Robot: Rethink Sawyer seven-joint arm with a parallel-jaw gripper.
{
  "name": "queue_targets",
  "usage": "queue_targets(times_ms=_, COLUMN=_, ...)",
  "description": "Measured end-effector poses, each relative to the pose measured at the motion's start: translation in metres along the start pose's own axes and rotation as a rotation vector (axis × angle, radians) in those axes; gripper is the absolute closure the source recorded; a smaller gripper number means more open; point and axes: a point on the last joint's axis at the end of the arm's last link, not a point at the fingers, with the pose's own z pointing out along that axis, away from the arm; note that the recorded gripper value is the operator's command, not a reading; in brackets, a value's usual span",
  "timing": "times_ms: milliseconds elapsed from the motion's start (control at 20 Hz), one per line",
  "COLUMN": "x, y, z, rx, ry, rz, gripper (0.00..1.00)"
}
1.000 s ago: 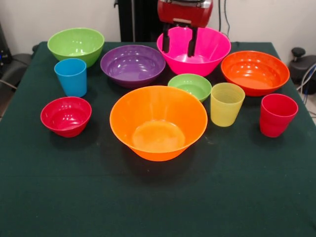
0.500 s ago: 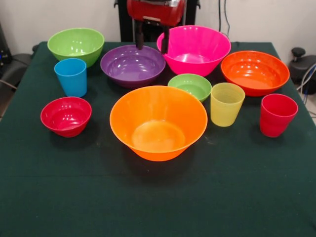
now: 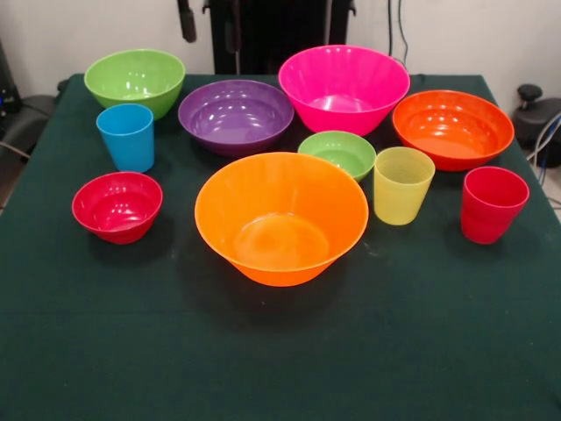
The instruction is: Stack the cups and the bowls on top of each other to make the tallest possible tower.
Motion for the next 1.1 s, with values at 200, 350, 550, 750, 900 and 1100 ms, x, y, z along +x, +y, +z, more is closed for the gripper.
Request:
queue_targets(times_ms=200, x=-0.017, y=-0.022, z=-0.016, rx=-0.008, ry=-0.022, rz=-0.002, gripper=0.0)
queue_targets(times_ms=350, x=-0.025, y=-0.04, z=-0.017, rx=-0.011, ry=-0.034, rz=-0.014, gripper=0.0)
queue_targets(times_ms=550, x=-0.032, y=-0.062, z=-0.005, rx=-0.007, ry=-0.059, rz=-0.038, gripper=0.0)
queue_targets(times_ms=750, x=-0.04, y=-0.078, z=0.016, rx=-0.005, ry=-0.109, rz=-0.062, gripper=0.0)
queue_targets(times_ms=900, x=-0.045, y=-0.088, z=0.037, rx=-0.008, ry=-0.159, rz=-0.09, gripper=0.0)
queue_targets(times_ms=1100, x=-0.046, y=-0.095, z=0.063, rx=-0.02, ry=-0.205, rz=-0.123, gripper=0.0)
